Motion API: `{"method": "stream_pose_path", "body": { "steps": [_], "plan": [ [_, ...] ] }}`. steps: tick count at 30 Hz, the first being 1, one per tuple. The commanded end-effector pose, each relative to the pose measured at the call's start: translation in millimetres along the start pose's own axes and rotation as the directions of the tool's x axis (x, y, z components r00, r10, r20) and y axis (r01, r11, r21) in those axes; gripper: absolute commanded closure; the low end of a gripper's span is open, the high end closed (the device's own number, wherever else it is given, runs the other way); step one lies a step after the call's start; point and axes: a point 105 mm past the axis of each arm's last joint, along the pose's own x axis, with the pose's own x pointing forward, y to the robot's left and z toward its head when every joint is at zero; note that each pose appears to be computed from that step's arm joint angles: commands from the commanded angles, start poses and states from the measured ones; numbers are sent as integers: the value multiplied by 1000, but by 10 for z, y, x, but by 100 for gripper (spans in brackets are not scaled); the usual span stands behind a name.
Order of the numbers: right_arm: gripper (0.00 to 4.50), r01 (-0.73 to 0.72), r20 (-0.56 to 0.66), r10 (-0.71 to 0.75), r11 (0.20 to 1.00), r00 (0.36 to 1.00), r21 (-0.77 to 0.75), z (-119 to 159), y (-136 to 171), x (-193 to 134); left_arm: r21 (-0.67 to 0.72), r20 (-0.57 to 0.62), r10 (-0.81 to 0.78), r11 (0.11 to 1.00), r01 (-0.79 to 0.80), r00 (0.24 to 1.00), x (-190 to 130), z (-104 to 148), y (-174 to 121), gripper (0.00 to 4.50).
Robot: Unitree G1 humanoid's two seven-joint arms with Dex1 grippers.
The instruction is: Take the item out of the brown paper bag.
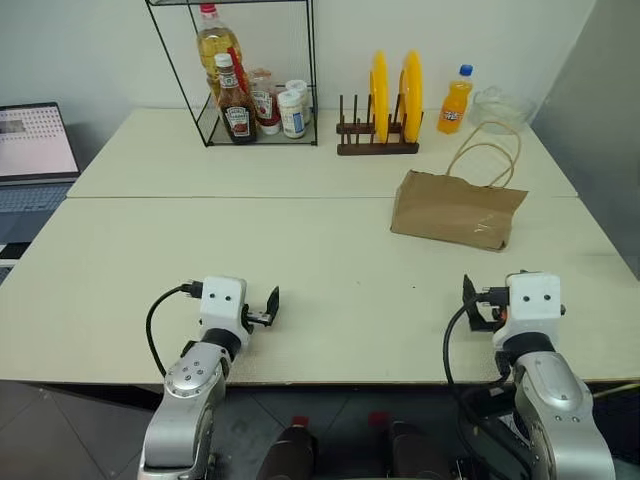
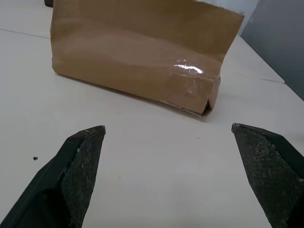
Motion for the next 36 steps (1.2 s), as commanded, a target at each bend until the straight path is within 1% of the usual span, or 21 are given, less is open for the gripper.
{"method": "stream_pose_path", "body": {
  "steps": [1, 5, 8, 12, 14, 15, 19, 24, 26, 29, 30, 31, 33, 36],
  "plan": [
    [0, -19, 59, 19, 1000, 998, 1, 143, 22, -24, 10, 28, -17, 1000, 16, 999, -42, 133, -18, 2],
    [0, -6, 46, 6, 1000, 999, 3, 105, 2, -8, -15, 47, -27, 1000, 28, 999, -7, 207, 5, 2],
    [0, -17, 54, 17, 1000, 998, 1, 138, 14, -4, -17, 49, -40, 999, 41, 998, 5, 250, 36, 2],
    [0, -57, 68, 59, 998, 996, -38, 170, 21, 5, -32, 79, -110, 993, 113, 991, 53, 392, 55, 2],
    [0, -65, 60, 68, 997, 996, -50, 154, -6, 22, -13, 84, -148, 989, 149, 985, 74, 443, 36, 2],
    [0, -78, 56, 82, 995, 995, -55, 159, -5, 35, -12, 79, -190, 981, 191, 979, 80, 478, 25, 2],
    [0, -141, 65, 149, 984, 987, -113, 275, -81, 115, 4, 54, -354, 935, 354, 934, 123, 682, 38, 2],
    [0, -192, 53, 204, 966, 978, -175, 464, -452, 339, 136, 42, -499, 861, 489, 866, 343, 1143, 159, 2],
    [0, -234, 37, 247, 950, 968, -206, 572, -576, 469, 190, 52, -582, 804, 564, 812, 430, 1374, 65, 2],
    [0, -335, -8, 342, 914, 940, -231, 721, -648, 676, 268, 41, -735, 661, 701, 677, 457, 1643, -226, 2],
    [0, -356, -22, 363, 900, 932, -252, 766, -674, 779, 297, 29, -786, 597, 745, 618, 449, 1698, -344, 2],
    [0, -368, -32, 373, 891, 927, -267, 791, -701, 848, 315, 19, -815, 554, 770, 579, 445, 1726, -421, 2],
    [0, -392, -48, 395, 878, 917, -275, 838, -741, 967, 345, 1, -859, 481, 806, 513, 439, 1752, -543, 2],
    [0, -435, -67, 436, 853, 898, -289, 905, -762, 1114, 378, -8, -897, 407, 831, 443, 448, 1805, -668, 2]
  ]
}}
